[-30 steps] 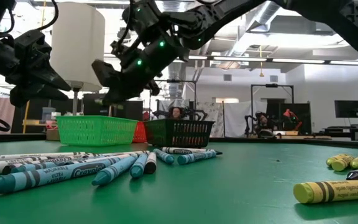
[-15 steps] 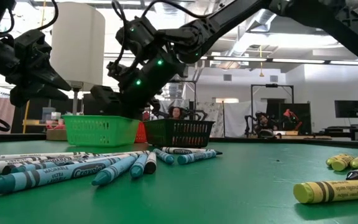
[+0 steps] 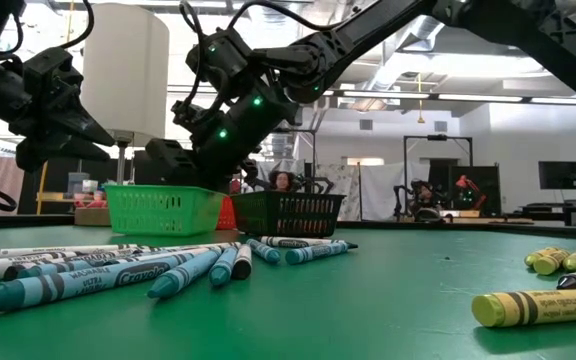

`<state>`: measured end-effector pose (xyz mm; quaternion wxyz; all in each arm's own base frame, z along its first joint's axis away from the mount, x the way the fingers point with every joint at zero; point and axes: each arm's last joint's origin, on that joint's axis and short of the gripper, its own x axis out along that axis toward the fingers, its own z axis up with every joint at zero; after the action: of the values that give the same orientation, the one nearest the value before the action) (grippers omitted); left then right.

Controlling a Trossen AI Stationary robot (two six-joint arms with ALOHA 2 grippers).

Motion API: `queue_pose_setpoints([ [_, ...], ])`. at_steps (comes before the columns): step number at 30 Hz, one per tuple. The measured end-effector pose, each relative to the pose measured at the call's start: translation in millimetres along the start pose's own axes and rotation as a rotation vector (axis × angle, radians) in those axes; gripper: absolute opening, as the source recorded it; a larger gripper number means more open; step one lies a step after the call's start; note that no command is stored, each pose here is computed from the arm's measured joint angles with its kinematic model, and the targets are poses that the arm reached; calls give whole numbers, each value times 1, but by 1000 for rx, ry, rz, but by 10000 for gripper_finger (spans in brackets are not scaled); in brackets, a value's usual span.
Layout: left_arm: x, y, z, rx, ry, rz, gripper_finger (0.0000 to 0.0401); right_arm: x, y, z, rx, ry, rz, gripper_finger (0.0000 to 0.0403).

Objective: Sort crayons
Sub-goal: Put the yellow crayon into the green bin

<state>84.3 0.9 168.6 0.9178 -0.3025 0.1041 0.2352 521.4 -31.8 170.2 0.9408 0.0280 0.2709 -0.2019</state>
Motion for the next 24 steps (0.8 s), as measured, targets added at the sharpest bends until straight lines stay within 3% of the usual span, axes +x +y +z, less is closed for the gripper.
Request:
queue_pose_setpoints([
  [24,0,0,0,0,0,0,137,-4,-1,6,-46,-20,2,71],
])
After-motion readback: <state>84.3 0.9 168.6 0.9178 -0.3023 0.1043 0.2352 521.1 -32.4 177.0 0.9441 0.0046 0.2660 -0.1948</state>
